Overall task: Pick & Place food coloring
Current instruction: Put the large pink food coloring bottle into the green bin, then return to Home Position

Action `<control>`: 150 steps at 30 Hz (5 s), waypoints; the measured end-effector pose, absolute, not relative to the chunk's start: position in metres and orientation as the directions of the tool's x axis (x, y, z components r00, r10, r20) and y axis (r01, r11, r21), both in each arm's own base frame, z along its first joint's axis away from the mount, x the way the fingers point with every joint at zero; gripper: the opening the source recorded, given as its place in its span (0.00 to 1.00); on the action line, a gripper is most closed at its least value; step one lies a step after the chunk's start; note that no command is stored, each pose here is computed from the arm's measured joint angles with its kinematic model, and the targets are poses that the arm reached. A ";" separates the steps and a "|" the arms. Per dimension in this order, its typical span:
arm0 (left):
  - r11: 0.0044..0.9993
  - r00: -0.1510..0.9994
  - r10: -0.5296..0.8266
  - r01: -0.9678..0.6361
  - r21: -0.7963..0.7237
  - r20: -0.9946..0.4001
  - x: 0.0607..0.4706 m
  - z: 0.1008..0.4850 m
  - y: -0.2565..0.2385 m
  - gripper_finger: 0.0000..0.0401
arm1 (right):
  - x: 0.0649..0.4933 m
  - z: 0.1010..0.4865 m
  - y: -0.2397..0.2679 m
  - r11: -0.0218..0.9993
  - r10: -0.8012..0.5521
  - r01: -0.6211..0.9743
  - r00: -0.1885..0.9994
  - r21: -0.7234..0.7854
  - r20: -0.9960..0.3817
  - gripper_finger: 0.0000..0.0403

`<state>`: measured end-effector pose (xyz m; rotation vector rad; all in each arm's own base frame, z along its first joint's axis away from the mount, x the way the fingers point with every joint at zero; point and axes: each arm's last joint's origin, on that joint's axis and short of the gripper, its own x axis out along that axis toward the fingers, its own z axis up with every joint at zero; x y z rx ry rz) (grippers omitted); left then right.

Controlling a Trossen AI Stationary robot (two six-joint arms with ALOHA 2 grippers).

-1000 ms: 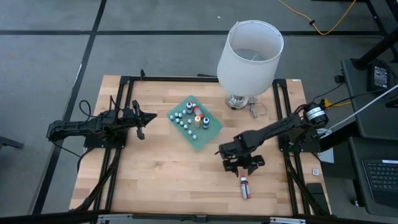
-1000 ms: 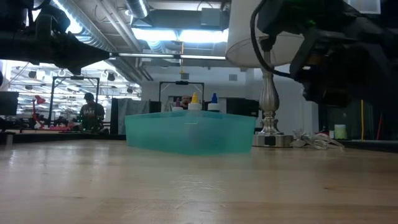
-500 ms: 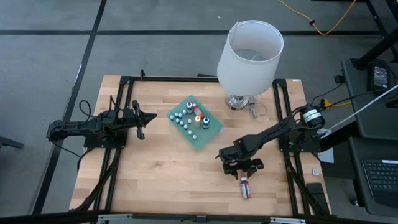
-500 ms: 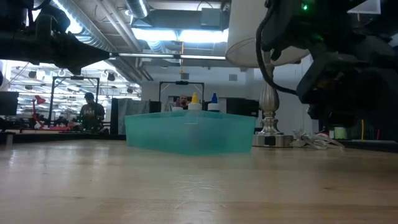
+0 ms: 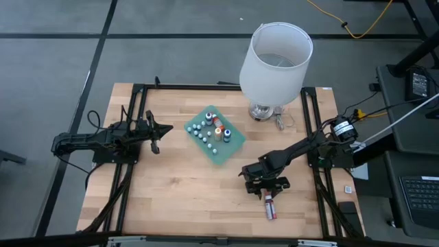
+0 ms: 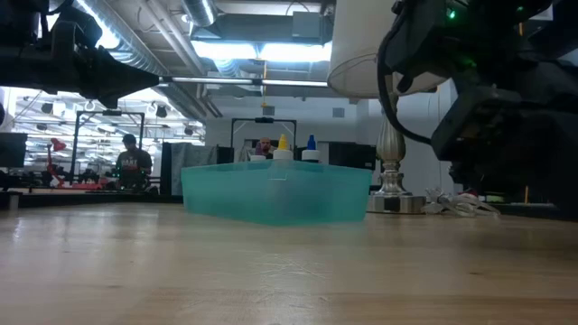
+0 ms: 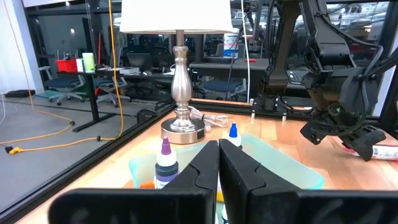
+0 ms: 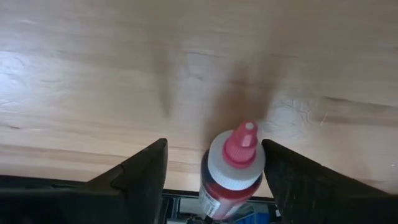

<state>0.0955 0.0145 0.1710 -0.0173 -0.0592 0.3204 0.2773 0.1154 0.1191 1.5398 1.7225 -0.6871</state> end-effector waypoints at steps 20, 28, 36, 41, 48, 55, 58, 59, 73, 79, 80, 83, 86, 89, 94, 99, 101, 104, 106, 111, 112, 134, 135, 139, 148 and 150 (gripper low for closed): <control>0.949 0.947 0.315 -0.314 -0.026 0.055 0.096 0.171 0.015 0.03 | 0.272 0.119 0.126 0.171 0.610 0.984 -0.061 0.056 -0.790 0.33; 0.949 0.947 0.316 -0.315 -0.026 0.056 0.095 0.171 0.015 0.02 | 0.273 0.119 0.126 0.191 0.604 0.979 -0.057 0.075 -0.795 0.32; 0.949 0.947 0.315 -0.314 -0.026 0.055 0.095 0.171 0.015 0.02 | 0.296 0.136 0.115 0.240 0.536 0.946 0.059 0.219 -0.842 0.32; 0.949 0.947 0.315 -0.314 -0.026 0.055 0.096 0.171 0.015 0.03 | 0.308 0.153 0.105 0.314 0.461 0.901 0.130 0.299 -0.878 0.31; 0.949 0.947 0.315 -0.314 -0.026 0.055 0.095 0.171 0.015 0.02 | 0.310 0.183 0.092 0.447 0.312 0.823 0.223 0.350 -0.924 0.31; 0.949 0.947 0.316 -0.315 -0.026 0.055 0.096 0.171 0.015 0.03 | 0.302 0.221 0.085 0.536 0.208 0.737 0.358 0.412 -0.910 0.31; 0.949 0.947 0.315 -0.314 -0.026 0.055 0.095 0.171 0.015 0.03 | 0.298 0.235 0.081 0.574 0.134 0.697 0.437 0.430 -0.889 0.31; 0.949 0.947 0.315 -0.314 -0.026 0.055 0.095 0.171 0.015 0.03 | 0.297 0.239 0.079 0.592 0.105 0.687 0.453 0.421 -0.885 0.31; 0.949 0.947 0.315 -0.314 -0.026 0.055 0.095 0.171 0.015 0.03 | 0.288 0.270 0.061 0.790 -0.342 0.598 0.612 0.134 -0.713 0.32; 0.949 0.947 0.316 -0.315 -0.026 0.055 0.096 0.171 0.015 0.03 | 0.296 0.256 0.047 0.808 -0.387 0.579 0.666 0.114 -0.637 0.32; 0.949 0.947 0.315 -0.314 -0.026 0.055 0.096 0.171 0.015 0.03 | 0.297 0.254 0.046 0.806 -0.397 0.581 0.671 0.112 -0.626 0.32; 0.949 0.947 0.315 -0.314 -0.026 0.055 0.096 0.171 0.015 0.02 | 0.296 0.247 0.040 0.791 -0.445 0.607 0.657 0.076 -0.609 0.32; 0.949 0.947 0.315 -0.314 -0.026 0.055 0.095 0.171 0.015 0.02 | 0.296 0.243 0.034 0.783 -0.477 0.620 0.645 0.045 -0.598 0.32; 0.949 0.947 0.316 -0.315 -0.026 0.055 0.096 0.171 0.015 0.02 | 0.297 0.237 0.028 0.788 -0.489 0.615 0.645 0.019 -0.588 0.32; 0.949 0.947 0.315 -0.314 -0.026 0.055 0.096 0.171 0.015 0.03 | 0.300 0.232 0.020 0.794 -0.477 0.607 0.660 0.038 -0.581 0.32; 0.949 0.947 0.315 -0.314 -0.026 0.055 0.096 0.171 0.015 0.02 | 0.306 0.224 0.021 0.807 -0.467 0.590 0.660 0.021 -0.588 0.32; 0.949 0.947 0.315 -0.314 -0.026 0.055 0.096 0.171 0.015 0.02 | 0.309 0.219 0.021 0.809 -0.465 0.587 0.658 0.017 -0.593 0.32; 0.949 0.947 0.315 -0.314 -0.026 0.055 0.096 0.171 0.015 0.02 | 0.314 0.213 0.021 0.812 -0.458 0.583 0.657 0.019 -0.599 0.32; 0.949 0.947 0.315 -0.314 -0.026 0.055 0.095 0.171 0.015 0.02 | 0.317 0.209 0.022 0.813 -0.456 0.581 0.661 0.022 -0.597 0.32; 0.949 0.947 0.315 -0.314 -0.026 0.055 0.095 0.171 0.015 0.03 | 0.325 0.197 0.023 0.828 -0.443 0.560 0.666 0.010 -0.601 0.32; 0.949 0.947 0.316 -0.315 -0.026 0.055 0.095 0.171 0.015 0.03 | 0.326 0.195 0.023 0.830 -0.443 0.558 0.664 0.004 -0.602 0.32; 0.949 0.947 0.315 -0.314 -0.026 0.055 0.095 0.171 0.015 0.03 | 0.335 0.173 0.019 0.841 -0.438 0.540 0.634 -0.040 -0.637 0.43; 0.949 0.947 0.315 -0.314 -0.026 0.055 0.096 0.171 0.015 0.02 | 0.335 0.173 0.019 0.837 -0.440 0.545 0.631 -0.038 -0.639 0.46; 0.949 0.947 0.315 -0.314 -0.026 0.055 0.096 0.171 0.015 0.02 | 0.331 0.177 0.018 0.816 -0.477 0.575 0.611 -0.060 -0.632 0.55; 0.949 0.947 0.315 -0.314 -0.026 0.055 0.096 0.171 0.015 0.03 | 0.322 0.198 0.017 0.821 -0.465 0.570 0.636 -0.031 -0.615 0.73; 0.949 0.947 0.315 -0.314 -0.026 0.055 0.095 0.171 0.015 0.03 | 0.318 0.208 0.016 0.820 -0.465 0.572 0.652 -0.014 -0.599 0.76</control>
